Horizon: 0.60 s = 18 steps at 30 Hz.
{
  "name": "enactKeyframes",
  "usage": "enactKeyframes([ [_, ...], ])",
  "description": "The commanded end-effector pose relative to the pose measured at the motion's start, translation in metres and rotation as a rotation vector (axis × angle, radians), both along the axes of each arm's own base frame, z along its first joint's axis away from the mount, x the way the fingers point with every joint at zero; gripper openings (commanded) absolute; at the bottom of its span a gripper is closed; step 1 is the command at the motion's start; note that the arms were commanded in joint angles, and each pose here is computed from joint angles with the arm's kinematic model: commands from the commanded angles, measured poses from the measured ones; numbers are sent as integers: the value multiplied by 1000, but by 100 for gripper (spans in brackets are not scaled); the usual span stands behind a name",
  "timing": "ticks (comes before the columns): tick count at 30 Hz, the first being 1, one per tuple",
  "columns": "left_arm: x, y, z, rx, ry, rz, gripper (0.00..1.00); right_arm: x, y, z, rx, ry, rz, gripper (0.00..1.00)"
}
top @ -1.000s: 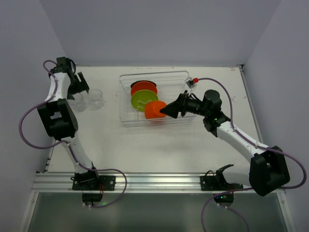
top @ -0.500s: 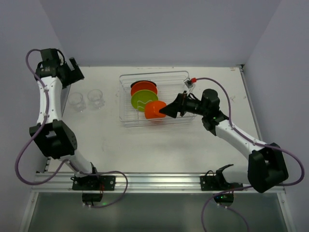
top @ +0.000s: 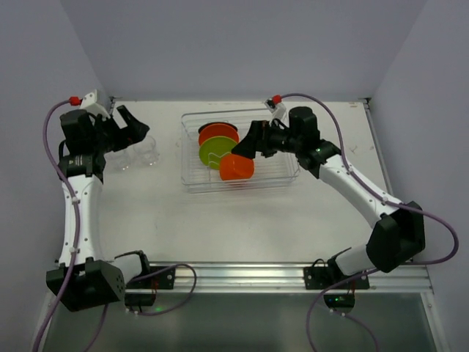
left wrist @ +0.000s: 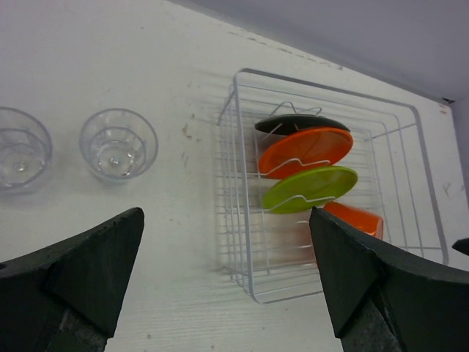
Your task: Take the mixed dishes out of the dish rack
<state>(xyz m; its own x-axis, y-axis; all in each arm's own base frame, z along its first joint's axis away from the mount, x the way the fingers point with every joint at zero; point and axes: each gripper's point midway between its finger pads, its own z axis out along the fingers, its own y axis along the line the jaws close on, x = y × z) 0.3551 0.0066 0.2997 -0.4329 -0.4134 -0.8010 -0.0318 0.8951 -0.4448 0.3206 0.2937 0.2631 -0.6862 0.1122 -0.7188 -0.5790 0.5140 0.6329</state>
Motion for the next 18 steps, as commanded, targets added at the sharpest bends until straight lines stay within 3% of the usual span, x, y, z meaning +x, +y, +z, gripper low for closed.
enactKeyframes([
  [1,-9,-30,19,-56,-145,-132,100,3,-12,-18,-206,65,-81,99],
  [5,-25,-46,16,-83,-206,-189,100,6,-12,-33,-285,101,-134,99],
  [18,-58,-76,-9,-123,-280,-304,100,-1,-3,-51,-345,134,-140,99],
])
